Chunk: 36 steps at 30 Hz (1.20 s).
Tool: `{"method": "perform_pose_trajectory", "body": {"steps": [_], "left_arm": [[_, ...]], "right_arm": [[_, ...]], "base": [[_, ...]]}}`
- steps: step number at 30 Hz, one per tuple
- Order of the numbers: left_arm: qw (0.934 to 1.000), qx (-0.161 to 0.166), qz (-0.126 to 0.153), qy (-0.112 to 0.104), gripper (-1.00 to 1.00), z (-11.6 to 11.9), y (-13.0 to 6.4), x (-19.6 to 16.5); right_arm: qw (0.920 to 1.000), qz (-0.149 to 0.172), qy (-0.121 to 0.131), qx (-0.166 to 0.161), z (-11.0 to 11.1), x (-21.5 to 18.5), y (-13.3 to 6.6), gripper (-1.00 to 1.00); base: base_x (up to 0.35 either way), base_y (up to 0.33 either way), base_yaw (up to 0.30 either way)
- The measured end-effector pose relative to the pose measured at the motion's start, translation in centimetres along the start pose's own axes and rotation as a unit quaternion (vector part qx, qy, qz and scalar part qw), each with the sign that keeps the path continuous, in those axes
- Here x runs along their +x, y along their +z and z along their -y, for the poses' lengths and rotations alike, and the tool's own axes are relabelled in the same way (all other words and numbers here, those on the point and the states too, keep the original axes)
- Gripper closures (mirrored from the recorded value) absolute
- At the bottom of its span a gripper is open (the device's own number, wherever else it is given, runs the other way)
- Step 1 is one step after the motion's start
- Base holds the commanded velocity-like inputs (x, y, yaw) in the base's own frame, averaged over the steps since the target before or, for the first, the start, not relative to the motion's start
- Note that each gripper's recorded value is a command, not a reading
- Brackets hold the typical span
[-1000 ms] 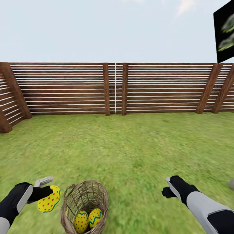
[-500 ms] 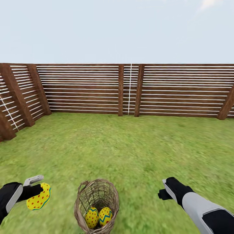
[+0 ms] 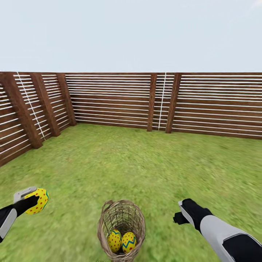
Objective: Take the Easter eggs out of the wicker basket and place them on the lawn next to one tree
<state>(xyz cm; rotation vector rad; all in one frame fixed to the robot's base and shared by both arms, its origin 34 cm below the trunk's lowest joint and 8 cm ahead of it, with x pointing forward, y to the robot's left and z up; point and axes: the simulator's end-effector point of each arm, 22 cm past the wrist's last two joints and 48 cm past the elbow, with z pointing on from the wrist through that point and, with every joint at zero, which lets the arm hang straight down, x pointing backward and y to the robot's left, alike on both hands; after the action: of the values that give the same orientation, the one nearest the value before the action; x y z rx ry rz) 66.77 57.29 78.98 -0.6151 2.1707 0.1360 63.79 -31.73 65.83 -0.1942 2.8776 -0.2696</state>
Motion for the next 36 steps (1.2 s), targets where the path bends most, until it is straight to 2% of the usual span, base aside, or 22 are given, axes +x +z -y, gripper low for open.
{"method": "perform_pose_trajectory", "body": {"steps": [5,8,10,14,18,21,24,26,28,36], "left_arm": [[0.9998,0.003,0.018,-0.002,1.0,0.3,-0.6,-1.6],[0.9962,0.002,0.087,0.002,1.0,0.5,-1.0,-4.4],[0.9939,0.0,0.111,0.002,1.0,0.4,-1.2,-5.0],[0.9936,0.01,0.112,-0.005,1.0,2.2,-1.3,-4.3],[0.993,0.011,0.118,-0.006,1.0,2.4,-1.8,-4.9],[0.9855,0.012,0.169,-0.002,1.0,2.7,-2.8,-7.5],[0.9783,0.022,0.206,-0.001,1.0,3.8,-4.0,-10.4],[0.9765,0.04,0.212,-0.009,1.0,6.4,-4.4,-10.4],[0.9737,0.052,0.221,-0.014,1.0,7.9,-5.0,-11.1],[0.973,0.06,0.222,-0.02,1.0,9.1,-5.8,-11.6]], "right_arm": [[0.9999,0.0,-0.006,-0.013,-1.9,-0.3,-0.8,-1.0],[0.9997,-0.012,-0.009,-0.018,-2.9,0.6,-1.0,-1.0],[0.9997,-0.013,-0.009,-0.019,-3.0,0.7,-1.2,-1.0],[0.9996,-0.014,-0.011,-0.022,-3.4,0.6,-1.8,-1.0],[0.9993,-0.015,-0.015,-0.032,-4.7,0.5,-2.5,-1.0],[0.9987,-0.025,-0.024,-0.037,-5.9,1.3,-2.8,-1.0],[0.9983,-0.025,-0.04,-0.034,-6.2,1.3,-3.2,-1.0],[0.9982,-0.025,-0.042,-0.033,-6.2,1.3,-3.4,-1.0],[0.9982,-0.025,-0.043,-0.034,-6.3,1.3,-3.7,-1.0],[0.9983,-0.018,-0.042,-0.034,-6.2,0.9,-4.7,-1.0]], "base": [[0.0,0.0,0.291],[0.0,0.0,0.288],[0.0,0.0,0.286],[0.0,0.0,0.284],[0.0,0.0,0.274],[0.0,0.0,0.261],[0.0,0.0,0.251],[0.0,0.0,0.239],[0.0,0.0,0.236],[0.0,0.0,0.235]]}}
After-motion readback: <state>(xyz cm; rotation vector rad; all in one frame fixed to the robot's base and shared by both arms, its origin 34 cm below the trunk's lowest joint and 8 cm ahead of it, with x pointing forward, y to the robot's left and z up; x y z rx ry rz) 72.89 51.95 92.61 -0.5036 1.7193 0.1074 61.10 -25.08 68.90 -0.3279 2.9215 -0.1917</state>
